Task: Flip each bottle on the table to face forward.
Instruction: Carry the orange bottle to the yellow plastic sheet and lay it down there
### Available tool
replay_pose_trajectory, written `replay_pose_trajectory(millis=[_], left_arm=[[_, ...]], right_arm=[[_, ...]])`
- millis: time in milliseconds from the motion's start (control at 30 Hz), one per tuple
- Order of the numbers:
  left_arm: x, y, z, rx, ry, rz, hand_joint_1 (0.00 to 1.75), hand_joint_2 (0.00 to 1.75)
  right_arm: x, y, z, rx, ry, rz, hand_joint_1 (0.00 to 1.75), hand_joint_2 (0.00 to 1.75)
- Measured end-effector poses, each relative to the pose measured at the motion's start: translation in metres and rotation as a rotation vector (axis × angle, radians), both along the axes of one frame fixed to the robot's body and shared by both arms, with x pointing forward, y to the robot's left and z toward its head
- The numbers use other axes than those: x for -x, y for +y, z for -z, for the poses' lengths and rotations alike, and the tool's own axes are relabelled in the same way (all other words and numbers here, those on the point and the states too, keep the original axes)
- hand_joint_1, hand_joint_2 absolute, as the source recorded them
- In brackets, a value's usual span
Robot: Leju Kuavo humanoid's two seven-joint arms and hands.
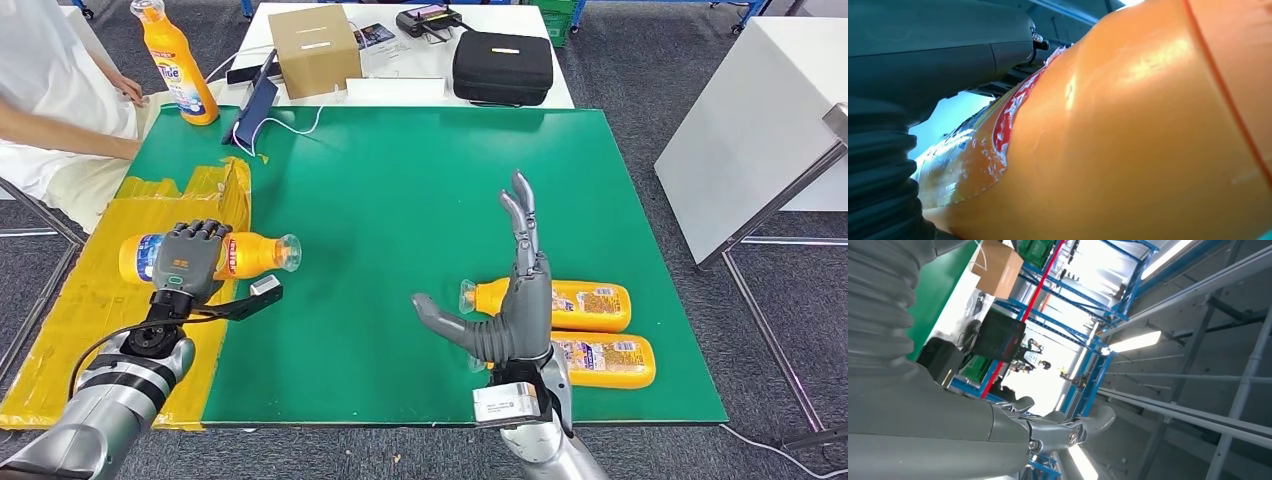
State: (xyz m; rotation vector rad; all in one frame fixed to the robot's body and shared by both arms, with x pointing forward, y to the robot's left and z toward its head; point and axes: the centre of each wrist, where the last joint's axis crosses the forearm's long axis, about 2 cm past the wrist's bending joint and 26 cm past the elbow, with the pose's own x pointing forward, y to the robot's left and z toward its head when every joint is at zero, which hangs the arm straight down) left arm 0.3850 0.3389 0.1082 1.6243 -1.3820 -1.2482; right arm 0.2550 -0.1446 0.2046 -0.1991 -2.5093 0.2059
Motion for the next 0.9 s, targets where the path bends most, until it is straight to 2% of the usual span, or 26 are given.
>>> replay_pose_trajectory(millis=[33, 67, 167, 200, 667, 900], left_arm=[[0.002, 0.003, 0.002, 0.007, 0.009, -0.001, 1.75, 1.75], [0.004, 0.005, 0.004, 0.016, 0.018, -0.001, 1.64, 1.75], [0.010, 0.009, 0.011, 0.055, 0.044, 0.009, 0.34, 1.75], [0.011, 0.009, 0.013, 0.066, 0.051, 0.014, 0.00, 1.75], [0.018, 0.000, 0.024, 0.115, 0.081, 0.027, 0.00, 1.75], [0.018, -0.012, 0.037, 0.102, 0.200, 0.010, 0.00, 1.75]], right_arm=[[0.000, -0.001, 0.000, 0.000, 0.001, 0.002, 0.00, 1.75], [0.000, -0.001, 0.000, 0.001, 0.002, 0.002, 0.00, 1.75], [0.000, -0.001, 0.001, 0.003, 0.003, -0.002, 0.00, 1.75], [0.000, -0.001, 0.001, 0.004, 0.004, -0.003, 0.00, 1.75], [-0.001, -0.001, 0.003, 0.014, 0.021, -0.014, 0.00, 1.75], [-0.005, 0.001, 0.005, 0.031, 0.042, -0.031, 0.00, 1.75]])
